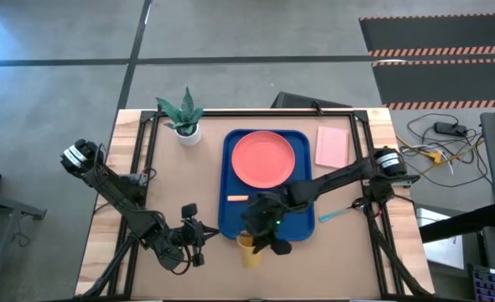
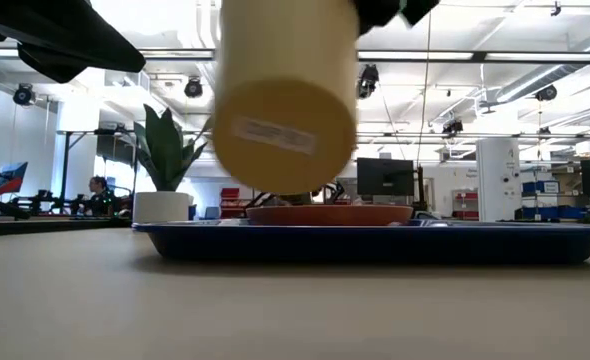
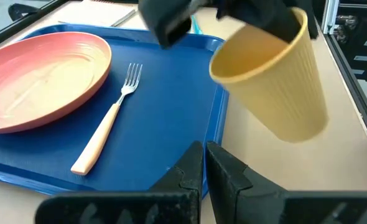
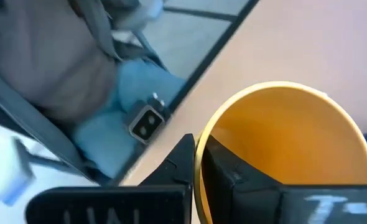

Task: Pick and place plate/cup/fork/spoon on tray
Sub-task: Put the yellow cup on the blue tray on the top right of the orange fork

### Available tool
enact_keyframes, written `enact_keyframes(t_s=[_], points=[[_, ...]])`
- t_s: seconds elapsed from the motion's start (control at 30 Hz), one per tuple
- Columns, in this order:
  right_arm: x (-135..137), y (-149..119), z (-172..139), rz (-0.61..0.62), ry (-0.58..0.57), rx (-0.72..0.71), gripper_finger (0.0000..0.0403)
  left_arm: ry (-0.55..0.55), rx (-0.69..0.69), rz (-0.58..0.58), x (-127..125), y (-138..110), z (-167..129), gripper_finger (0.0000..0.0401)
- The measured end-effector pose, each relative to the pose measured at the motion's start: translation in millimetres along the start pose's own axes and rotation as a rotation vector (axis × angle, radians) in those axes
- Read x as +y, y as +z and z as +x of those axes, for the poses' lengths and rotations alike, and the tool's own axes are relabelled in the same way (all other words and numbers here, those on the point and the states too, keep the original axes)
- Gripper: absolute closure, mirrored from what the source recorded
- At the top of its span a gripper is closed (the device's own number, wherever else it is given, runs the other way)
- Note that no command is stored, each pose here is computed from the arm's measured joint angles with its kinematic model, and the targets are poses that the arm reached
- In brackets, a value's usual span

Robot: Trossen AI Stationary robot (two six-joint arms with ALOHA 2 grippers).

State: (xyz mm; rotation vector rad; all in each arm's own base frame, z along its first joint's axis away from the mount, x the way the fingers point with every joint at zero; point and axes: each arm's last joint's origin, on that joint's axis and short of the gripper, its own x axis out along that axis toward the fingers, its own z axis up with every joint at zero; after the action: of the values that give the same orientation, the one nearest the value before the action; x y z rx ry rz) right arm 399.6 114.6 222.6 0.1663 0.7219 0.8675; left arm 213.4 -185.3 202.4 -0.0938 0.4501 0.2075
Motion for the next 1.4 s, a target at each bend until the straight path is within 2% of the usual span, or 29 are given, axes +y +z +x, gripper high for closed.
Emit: enact_keyframes(t_s=[0.23, 0.43, 0.57, 1.0, 1.4], points=[[44.3, 6.9, -20.8, -0.087, -0.238, 0.084, 0.0393, 0.018, -0.014, -0.001, 0.5, 0.4, 0.0, 0.0401], [74.6, 2.6, -43.6, -0.051, -0.489, 0.177, 0.0393, 0.025, -0.019, -0.005, 0.7, 0.6, 0.0, 0.0401], [85.1, -8.6, -52.5, 0.014, -0.606, 0.211, 0.0393, 0.036, -0.030, -0.008, 1.3, 1.7, -0.7, 0.0401], [98.3, -56.3, -58.7, 0.153, -0.792, 0.241, 0.0392, 0.054, -0.052, -0.016, 2.7, 4.2, -2.3, 0.0401], [112.4, -78.0, -54.7, 0.169, -0.835, 0.239, 0.0392, 0.075, -0.072, -0.021, 3.3, 6.2, -3.0, 0.0401]])
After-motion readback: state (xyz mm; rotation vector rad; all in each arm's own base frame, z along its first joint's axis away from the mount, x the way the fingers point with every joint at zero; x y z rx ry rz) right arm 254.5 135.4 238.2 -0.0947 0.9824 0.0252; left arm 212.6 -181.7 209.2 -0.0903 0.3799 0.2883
